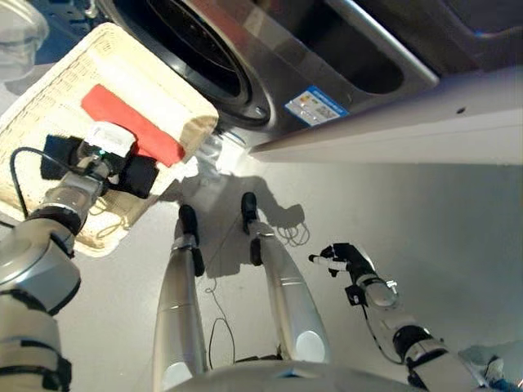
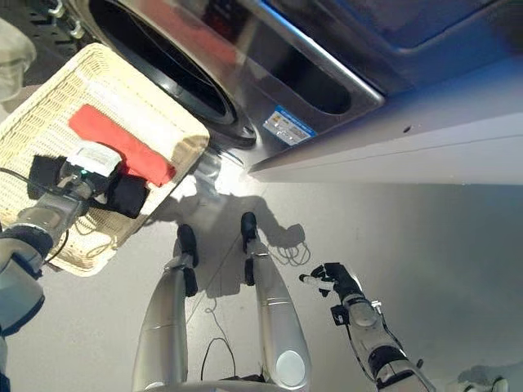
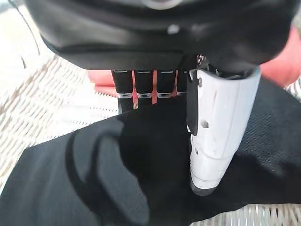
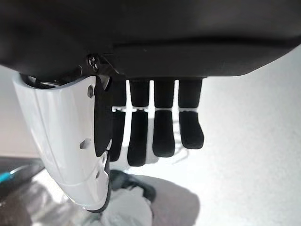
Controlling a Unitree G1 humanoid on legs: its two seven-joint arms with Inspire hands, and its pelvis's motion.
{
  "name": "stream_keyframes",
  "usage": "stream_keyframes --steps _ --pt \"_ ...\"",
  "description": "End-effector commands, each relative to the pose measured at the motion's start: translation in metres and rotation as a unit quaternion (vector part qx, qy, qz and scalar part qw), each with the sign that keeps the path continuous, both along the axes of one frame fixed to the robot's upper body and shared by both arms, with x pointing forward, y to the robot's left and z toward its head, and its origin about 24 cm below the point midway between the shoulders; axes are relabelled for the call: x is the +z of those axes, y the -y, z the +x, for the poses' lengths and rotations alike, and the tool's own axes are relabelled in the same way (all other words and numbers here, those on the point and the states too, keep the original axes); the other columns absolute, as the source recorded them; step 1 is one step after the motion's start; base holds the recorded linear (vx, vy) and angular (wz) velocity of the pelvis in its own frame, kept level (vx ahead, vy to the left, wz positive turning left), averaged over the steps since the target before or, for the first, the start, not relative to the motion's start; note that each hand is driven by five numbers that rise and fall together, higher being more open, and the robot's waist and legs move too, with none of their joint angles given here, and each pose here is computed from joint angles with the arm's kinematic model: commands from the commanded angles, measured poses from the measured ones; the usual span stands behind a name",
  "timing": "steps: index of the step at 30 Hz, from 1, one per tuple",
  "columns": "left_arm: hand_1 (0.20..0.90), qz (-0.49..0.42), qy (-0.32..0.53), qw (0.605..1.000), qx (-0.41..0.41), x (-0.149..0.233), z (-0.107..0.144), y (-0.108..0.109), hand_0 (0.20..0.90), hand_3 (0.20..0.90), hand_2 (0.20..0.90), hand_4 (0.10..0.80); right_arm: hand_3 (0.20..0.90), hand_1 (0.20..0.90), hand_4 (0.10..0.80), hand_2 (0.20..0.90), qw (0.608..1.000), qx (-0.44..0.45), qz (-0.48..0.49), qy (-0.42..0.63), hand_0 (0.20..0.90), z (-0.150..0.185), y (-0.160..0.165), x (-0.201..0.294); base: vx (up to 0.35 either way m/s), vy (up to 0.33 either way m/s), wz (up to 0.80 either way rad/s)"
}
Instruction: Pick up the clothes and place them into the washing machine
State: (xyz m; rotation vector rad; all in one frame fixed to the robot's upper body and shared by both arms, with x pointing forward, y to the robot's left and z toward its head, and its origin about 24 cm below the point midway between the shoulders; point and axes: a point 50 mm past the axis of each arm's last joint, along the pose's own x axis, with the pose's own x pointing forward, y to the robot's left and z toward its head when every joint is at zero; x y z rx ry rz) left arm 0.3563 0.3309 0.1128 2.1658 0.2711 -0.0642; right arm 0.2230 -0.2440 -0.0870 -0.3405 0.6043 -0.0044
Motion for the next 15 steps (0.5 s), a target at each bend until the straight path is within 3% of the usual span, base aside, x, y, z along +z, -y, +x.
stream_keyframes --steps 1,15 --pt "0.2 -0.007 -0.103 0.992 0.07 -0.052 -0.035 -0.022 0.2 0.2 0.2 0.3 0.9 0.9 0.8 0.9 0.998 -0.033 -0.057 -0.025 0.9 -0.017 0.052 0.009 0.0 0.0 0.0" --pt "0.2 -0.055 -0.1 0.987 0.113 -0.07 -0.05 -0.03 0.2 0.2 0.2 0.3 0.9 0.9 0.8 0.9 0.997 -0.02 -0.064 -0.028 0.9 -0.017 0.055 0.011 0.01 -0.001 -0.05"
